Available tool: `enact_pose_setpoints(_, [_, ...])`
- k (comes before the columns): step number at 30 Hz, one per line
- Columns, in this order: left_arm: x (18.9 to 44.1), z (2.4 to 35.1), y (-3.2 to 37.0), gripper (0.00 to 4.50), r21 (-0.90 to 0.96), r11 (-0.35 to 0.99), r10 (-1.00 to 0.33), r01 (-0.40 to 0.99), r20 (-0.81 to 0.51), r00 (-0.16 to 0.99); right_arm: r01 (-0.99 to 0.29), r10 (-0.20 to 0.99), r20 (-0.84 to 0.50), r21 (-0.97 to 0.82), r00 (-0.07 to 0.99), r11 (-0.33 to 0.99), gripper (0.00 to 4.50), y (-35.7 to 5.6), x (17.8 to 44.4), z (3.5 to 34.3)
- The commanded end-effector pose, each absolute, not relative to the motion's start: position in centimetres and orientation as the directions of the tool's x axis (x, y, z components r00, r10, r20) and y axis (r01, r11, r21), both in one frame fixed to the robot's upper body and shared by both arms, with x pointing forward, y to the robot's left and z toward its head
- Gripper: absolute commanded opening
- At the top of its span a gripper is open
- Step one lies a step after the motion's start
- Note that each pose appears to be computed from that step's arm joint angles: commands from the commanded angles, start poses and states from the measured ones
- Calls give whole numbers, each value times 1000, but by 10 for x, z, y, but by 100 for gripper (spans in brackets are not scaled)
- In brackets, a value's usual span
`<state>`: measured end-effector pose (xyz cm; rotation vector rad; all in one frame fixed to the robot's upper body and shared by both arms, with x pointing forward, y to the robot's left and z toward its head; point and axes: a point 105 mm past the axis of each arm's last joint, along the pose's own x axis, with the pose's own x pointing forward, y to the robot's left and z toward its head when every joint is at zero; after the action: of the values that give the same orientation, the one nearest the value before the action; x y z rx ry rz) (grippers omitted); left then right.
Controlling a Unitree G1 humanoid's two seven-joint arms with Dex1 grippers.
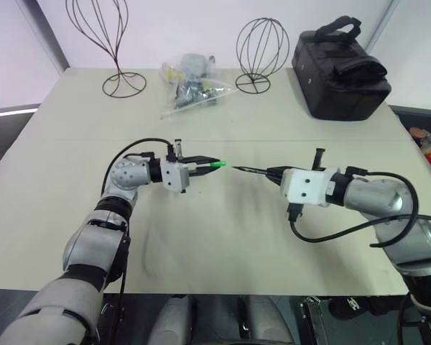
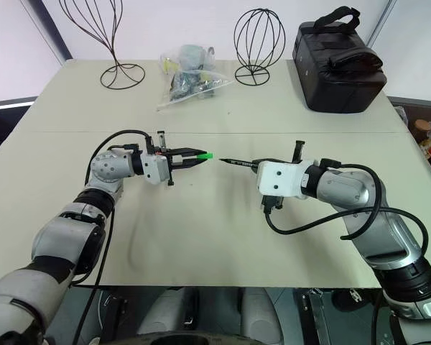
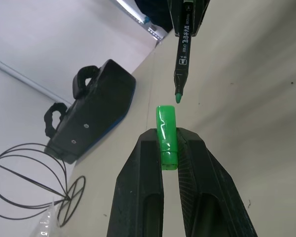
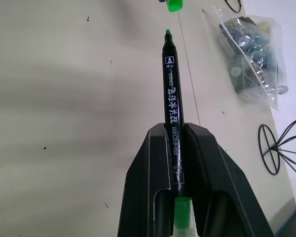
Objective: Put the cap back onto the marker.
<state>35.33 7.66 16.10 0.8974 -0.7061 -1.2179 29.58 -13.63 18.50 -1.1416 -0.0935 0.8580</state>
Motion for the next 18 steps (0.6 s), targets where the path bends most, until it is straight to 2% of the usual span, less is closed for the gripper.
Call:
enact_pose_setpoints(1, [353, 170, 73, 0, 889, 107, -979, 446, 15, 204, -510, 660, -312, -851, 683, 126, 4, -128, 292, 197])
enact_pose_setpoints(18, [349, 166, 69, 0, 897, 74, -983, 436, -7, 181, -507, 663, -314, -854, 680, 115, 4, -127, 293, 199])
